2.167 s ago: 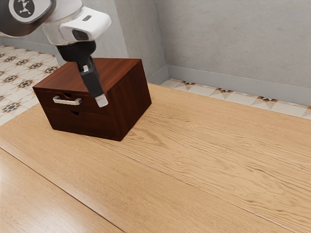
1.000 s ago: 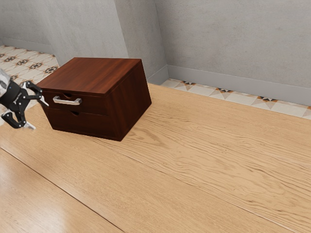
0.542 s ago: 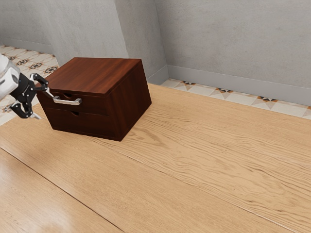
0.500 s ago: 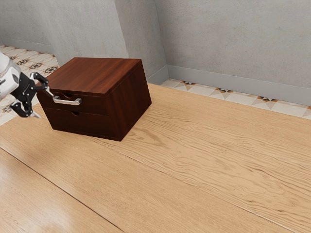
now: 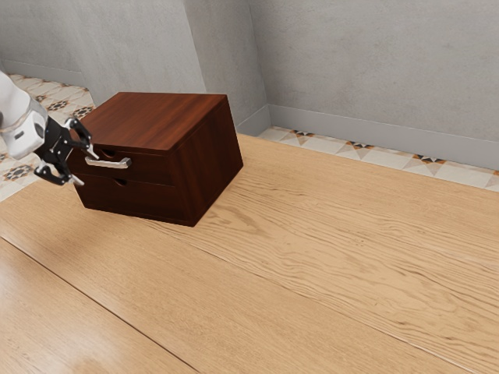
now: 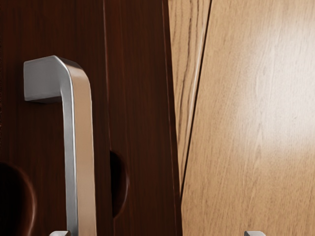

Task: Pull the drawer handle with one arm to open the drawer

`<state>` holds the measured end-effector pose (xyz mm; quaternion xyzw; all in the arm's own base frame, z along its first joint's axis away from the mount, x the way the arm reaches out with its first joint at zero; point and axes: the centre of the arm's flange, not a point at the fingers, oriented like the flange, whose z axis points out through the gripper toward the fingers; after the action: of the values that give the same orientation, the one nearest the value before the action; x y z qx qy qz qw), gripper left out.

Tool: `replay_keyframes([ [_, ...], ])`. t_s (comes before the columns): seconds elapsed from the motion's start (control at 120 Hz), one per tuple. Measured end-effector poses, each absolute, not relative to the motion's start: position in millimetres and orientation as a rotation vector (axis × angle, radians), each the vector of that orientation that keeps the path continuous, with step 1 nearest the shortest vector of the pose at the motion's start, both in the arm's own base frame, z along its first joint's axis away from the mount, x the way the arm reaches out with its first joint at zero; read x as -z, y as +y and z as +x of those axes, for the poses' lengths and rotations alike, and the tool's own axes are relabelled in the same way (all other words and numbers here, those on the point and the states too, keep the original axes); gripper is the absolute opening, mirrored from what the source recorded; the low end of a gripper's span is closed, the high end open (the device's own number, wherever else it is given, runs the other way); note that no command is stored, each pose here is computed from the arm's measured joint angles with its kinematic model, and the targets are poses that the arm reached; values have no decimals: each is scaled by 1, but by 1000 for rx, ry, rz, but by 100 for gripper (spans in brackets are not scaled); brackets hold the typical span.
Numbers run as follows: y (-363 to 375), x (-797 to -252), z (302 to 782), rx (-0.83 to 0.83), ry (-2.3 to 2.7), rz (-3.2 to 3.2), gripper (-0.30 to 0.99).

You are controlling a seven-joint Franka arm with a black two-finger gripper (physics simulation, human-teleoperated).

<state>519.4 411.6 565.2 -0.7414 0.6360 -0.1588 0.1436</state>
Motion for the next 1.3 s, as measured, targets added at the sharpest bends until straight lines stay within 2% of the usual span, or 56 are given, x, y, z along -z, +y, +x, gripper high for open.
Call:
replay_keyframes([
  [0.183, 414, -565, 525, 486, 1822, -2103, 32],
  [0.408, 401, -545, 551, 515, 1855, -2064, 29],
  [0.442, 397, -544, 555, 514, 1859, -2058, 22],
  [0.5, 391, -545, 560, 508, 1864, -2046, 18],
  [0.575, 385, -547, 564, 502, 1869, -2035, 7],
  [0.75, 388, -542, 558, 494, 1883, -2046, 29],
  [0.867, 387, -535, 551, 479, 1896, -2050, 49],
  [1.15, 383, -535, 504, 469, 1916, -2056, 61],
  [1.3, 375, -537, 476, 462, 1925, -2049, 62],
])
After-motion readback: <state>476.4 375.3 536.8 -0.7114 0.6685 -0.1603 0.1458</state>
